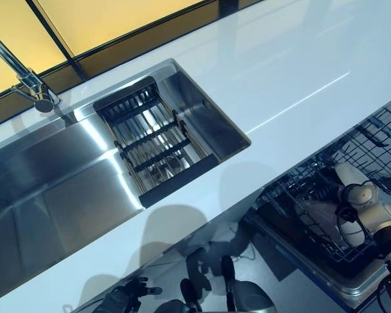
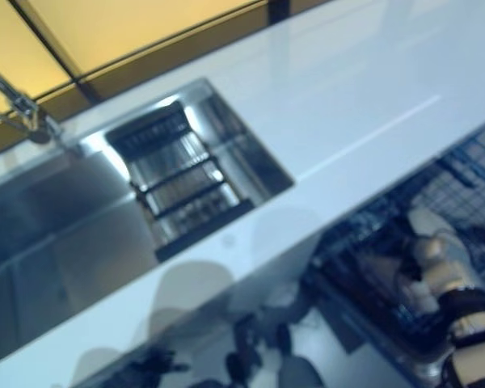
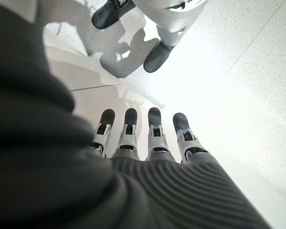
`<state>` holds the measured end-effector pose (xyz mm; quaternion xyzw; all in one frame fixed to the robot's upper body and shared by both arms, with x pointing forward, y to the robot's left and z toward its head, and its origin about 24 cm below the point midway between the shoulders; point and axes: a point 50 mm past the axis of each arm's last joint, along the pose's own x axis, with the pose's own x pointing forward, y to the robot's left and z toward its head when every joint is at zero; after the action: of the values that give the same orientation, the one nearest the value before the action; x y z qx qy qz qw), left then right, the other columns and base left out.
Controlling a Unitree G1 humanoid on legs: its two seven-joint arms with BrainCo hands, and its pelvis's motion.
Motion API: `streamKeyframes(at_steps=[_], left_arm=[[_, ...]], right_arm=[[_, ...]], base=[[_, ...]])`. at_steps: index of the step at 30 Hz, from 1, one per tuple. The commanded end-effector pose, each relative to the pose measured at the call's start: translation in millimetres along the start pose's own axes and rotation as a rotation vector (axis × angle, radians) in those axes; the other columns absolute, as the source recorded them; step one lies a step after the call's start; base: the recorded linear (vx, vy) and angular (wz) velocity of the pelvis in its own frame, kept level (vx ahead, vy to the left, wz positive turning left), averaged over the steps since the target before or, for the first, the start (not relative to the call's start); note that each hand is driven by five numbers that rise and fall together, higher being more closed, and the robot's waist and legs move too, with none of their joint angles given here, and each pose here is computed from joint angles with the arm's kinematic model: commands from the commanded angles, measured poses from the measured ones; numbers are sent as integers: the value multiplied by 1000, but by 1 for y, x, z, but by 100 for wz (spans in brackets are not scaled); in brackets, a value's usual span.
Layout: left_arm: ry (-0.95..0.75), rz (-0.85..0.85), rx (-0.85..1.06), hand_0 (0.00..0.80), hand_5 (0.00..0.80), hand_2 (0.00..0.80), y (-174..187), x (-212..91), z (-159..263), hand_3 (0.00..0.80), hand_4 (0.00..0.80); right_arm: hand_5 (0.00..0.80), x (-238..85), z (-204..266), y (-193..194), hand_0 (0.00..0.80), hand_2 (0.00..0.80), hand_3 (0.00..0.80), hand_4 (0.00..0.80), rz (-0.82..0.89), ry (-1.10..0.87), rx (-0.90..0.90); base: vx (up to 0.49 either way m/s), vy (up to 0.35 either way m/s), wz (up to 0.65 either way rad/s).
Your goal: Take plates into dishwasher
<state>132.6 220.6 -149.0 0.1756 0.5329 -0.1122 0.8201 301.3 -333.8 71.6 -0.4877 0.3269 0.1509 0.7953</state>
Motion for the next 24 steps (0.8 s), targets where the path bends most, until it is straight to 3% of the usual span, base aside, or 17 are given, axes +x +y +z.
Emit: streamKeyframes(at_steps=[1, 5, 6, 7, 14, 24], left_arm=[[-42, 58, 36, 0, 0, 0, 26, -1, 24, 0, 0], [-52, 66, 45, 0, 0, 0, 29, -1, 29, 0, 0], [-53, 67, 45, 0, 0, 0, 30, -2, 30, 0, 0], [-55, 68, 46, 0, 0, 0, 31, -2, 31, 0, 0], [-48, 84, 53, 0, 0, 0, 37, -4, 31, 0, 0], [-4, 114, 19, 0, 0, 0, 44, -7, 14, 0, 0]], right_arm=[[800, 4, 7, -9, 800, 800, 800, 800, -29, 26, -83], [800, 0, 2, -13, 800, 800, 800, 800, -37, 58, -82], [627, -1, 0, -13, 627, 627, 627, 627, -33, 63, -74], [0, -2, -1, -13, 0, 0, 0, 0, -30, 72, -66], [0, -15, -4, -28, 0, 0, 0, 0, -80, 74, -63], [0, -60, 4, -77, 0, 0, 0, 0, -210, 12, -38]], base=[[-23, -3, 5], [-31, -9, 4], [0, 0, 0], [0, 0, 0], [0, -4, 0], [17, 1, -1]])
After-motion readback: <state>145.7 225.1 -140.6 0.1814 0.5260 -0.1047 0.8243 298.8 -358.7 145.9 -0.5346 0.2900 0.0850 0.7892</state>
